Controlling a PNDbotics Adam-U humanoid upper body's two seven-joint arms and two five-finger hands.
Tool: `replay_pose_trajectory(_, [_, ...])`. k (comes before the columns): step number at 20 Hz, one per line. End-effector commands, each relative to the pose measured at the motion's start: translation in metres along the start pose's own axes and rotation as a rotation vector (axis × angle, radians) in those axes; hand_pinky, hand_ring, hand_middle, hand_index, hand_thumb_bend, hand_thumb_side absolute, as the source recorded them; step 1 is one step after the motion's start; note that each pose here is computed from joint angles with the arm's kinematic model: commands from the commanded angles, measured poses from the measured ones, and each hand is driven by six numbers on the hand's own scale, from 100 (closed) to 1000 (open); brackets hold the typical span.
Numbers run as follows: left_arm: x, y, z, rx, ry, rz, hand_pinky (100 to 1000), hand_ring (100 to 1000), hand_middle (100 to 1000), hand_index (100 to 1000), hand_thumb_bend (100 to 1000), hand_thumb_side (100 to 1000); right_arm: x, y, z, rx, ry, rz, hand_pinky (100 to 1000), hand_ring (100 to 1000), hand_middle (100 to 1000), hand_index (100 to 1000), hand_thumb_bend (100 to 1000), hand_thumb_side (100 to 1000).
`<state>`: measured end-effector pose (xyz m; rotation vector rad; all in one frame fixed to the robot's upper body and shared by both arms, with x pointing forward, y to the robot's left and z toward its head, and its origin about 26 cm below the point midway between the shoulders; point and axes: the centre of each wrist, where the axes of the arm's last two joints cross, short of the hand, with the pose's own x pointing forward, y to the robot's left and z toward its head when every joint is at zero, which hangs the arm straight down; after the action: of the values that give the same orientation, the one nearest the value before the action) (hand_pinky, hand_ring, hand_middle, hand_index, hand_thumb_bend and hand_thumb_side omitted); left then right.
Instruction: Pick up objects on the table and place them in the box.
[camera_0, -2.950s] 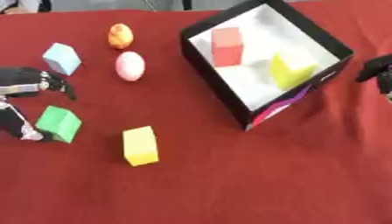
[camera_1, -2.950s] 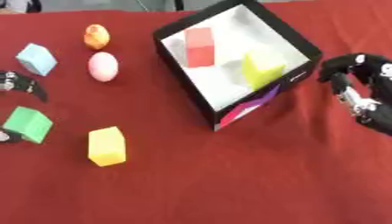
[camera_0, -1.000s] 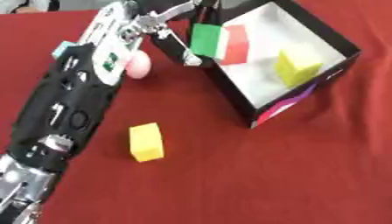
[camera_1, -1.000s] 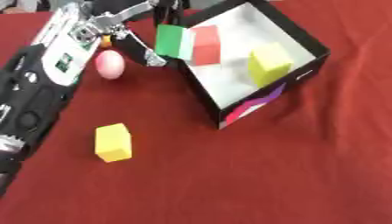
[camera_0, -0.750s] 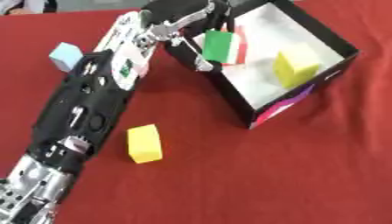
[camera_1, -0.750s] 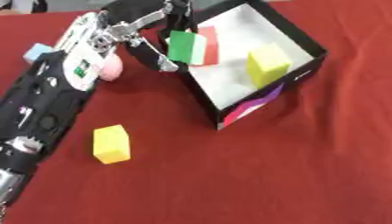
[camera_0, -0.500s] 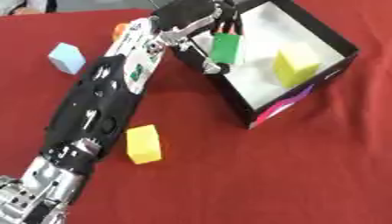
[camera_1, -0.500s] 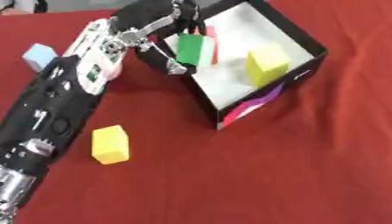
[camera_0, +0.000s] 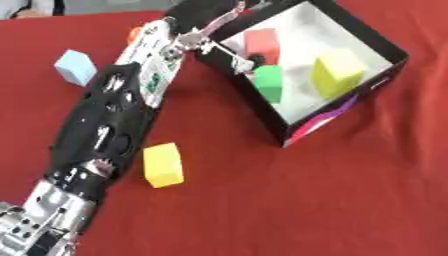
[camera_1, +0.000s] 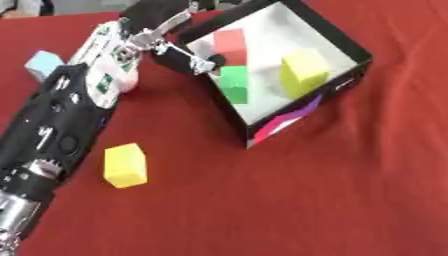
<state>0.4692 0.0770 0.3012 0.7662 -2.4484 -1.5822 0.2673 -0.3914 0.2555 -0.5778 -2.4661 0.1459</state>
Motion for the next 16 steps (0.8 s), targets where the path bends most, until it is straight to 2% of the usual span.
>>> replay_pose_trajectory(1, [-0.017, 0.037, 0.014, 0.061, 0.043, -0.027, 767, 766, 739, 852, 306, 100, 0.010, -0.005, -0.006, 0.010, -0.025, 0.011, 978, 670, 615, 723, 100, 524])
replay_pose_trajectory(3, [-0.033, 0.059, 0.032, 0.066, 0.092, -0.022, 767, 765, 733, 845, 260, 100, 0.009, -0.007, -0.005, 0.011, -0.009, 0.014, 978, 669, 615, 723, 100, 525])
replay_pose_trajectory(4, [-0.043, 0.073, 0.044, 0.058, 0.121, -0.020, 773, 770, 738, 847, 100, 100, 0.009, -0.008, -0.004, 0.017, -0.001, 0.022, 978, 668, 614, 724, 100, 526])
replay_pose_trajectory(5, [-0.052, 0.085, 0.056, 0.043, 0.150, -0.019, 777, 775, 742, 848, 259, 100, 0.009, -0.008, -0.002, 0.027, 0.006, 0.032, 978, 668, 614, 724, 100, 527])
replay_pose_trajectory(9, [-0.080, 0.128, 0.101, -0.006, 0.237, -0.004, 787, 785, 752, 860, 232, 131, 0.006, -0.009, 0.003, 0.067, 0.031, 0.073, 979, 665, 611, 723, 100, 531])
replay_pose_trajectory(13, [-0.098, 0.163, 0.146, -0.061, 0.310, -0.015, 797, 799, 761, 857, 284, 100, 0.005, -0.010, 0.006, 0.080, 0.046, 0.094, 979, 664, 611, 723, 100, 529])
replay_pose_trajectory(16, [-0.108, 0.179, 0.176, -0.117, 0.377, -0.029, 808, 813, 771, 854, 357, 100, 0.004, -0.009, 0.008, 0.102, 0.052, 0.104, 979, 663, 610, 723, 100, 526])
